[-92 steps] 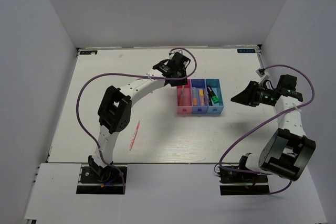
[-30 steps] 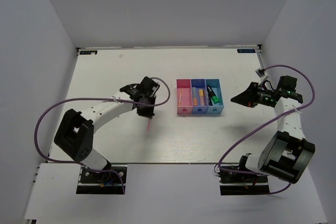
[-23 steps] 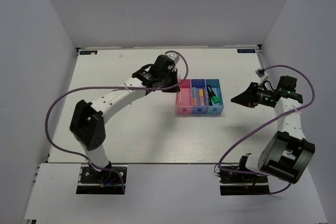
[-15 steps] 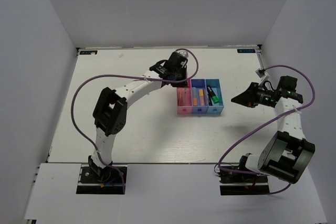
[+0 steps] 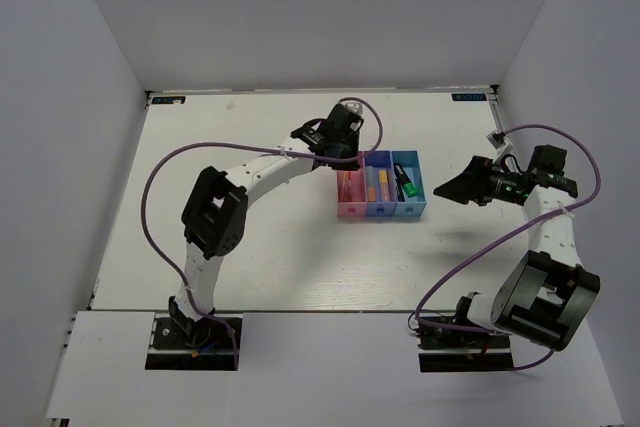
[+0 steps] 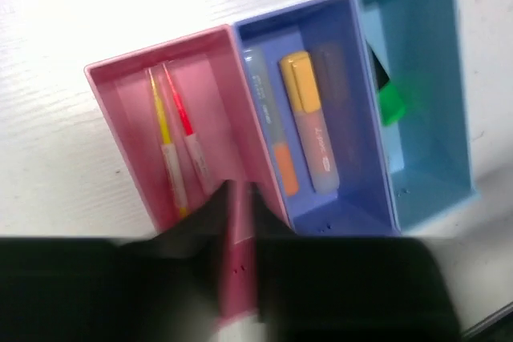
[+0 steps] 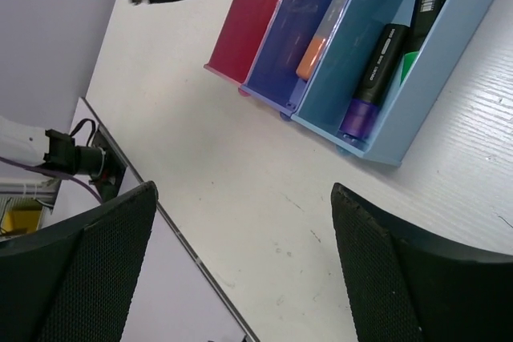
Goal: Sort the stationery into containers
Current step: Place the pen in the storage box, then reset both arms
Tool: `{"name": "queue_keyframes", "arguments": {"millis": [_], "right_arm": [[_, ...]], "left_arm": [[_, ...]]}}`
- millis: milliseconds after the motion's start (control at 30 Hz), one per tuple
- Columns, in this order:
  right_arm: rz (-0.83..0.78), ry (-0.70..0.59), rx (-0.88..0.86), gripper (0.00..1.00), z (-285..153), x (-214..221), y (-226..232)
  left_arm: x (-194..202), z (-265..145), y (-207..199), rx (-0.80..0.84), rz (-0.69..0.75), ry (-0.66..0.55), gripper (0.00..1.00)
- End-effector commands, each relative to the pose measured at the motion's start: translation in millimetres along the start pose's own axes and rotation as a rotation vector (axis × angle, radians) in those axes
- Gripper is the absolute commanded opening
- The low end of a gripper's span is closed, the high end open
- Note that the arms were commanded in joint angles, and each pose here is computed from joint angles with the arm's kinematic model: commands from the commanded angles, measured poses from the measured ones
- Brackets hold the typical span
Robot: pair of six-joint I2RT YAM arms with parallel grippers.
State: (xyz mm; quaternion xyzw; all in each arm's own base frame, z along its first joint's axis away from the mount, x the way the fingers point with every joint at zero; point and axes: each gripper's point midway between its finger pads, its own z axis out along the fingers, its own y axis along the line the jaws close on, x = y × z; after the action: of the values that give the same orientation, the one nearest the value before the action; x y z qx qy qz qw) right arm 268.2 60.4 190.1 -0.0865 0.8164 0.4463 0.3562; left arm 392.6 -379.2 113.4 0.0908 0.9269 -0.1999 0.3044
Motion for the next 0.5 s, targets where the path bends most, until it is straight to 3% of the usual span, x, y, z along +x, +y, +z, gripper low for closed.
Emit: {"name": "queue_keyframes", "arguments": {"millis": [0, 33, 100, 133, 167, 200, 233, 267, 300, 333, 367, 467], "right_arm": [[-0.045, -0.019, 0.033, 0.90, -5.2, -7.7, 3.2], [-0.050, -0.010, 0.087, 0.90, -7.1, -6.8, -4.4], [-0.070, -0.029, 0.139, 0.90, -9.9, -13.7, -5.5], [-0.089, -0.029, 0.251, 0.90, -16.4, -12.7, -15.4], [-0.099, -0.037, 0.298, 0.90, -20.0, -15.5, -20.3], [-0.090, -0.074, 0.338, 0.90, -21.3, -21.9, -25.2], [-0.064, -0.081, 0.431, 0.90, -26.4, -18.0, -39.9], [-0.067, -0.124, 0.512, 0.90, -35.2, -24.2, -44.1], [-0.066, -0.139, 0.566, 0.90, -39.7, -24.5, -51.6], [-0.079, -0.160, 0.587, 0.90, -42.0, -25.0, -53.0], [-0.076, -0.172, 0.614, 0.90, -45.6, -24.4, -55.0], [-0.088, -0.161, 0.618, 0.90, -43.4, -16.0, -58.1]], "left_arm": [[-40.2, -81.0, -42.9, 0.108, 0.092, -0.171, 0.08], [-50.9, -116.6, -48.1, 0.132, 0.102, -0.223, 0.00], [-32.8, -128.8, -42.9, 0.136, 0.123, -0.204, 0.00], [-26.5, -159.1, -31.9, 0.142, 0.107, -0.229, 0.07], [0.5, -154.5, -14.7, 0.114, 0.112, -0.179, 0.07], [9.1, -156.8, -1.7, 0.097, 0.093, -0.166, 0.53], [27.7, -169.2, 15.4, 0.081, 0.082, -0.151, 0.71], [49.1, -177.6, 38.8, 0.060, 0.062, -0.125, 0.83], [49.0, -197.1, 54.0, 0.053, 0.044, -0.162, 1.00], [89.1, -180.6, 90.8, -0.023, 0.022, -0.072, 1.00], [88.3, -205.3, 92.4, 0.019, 0.014, -0.128, 1.00], [118.8, -204.7, 142.5, -0.073, -0.017, -0.093, 1.00]]}}
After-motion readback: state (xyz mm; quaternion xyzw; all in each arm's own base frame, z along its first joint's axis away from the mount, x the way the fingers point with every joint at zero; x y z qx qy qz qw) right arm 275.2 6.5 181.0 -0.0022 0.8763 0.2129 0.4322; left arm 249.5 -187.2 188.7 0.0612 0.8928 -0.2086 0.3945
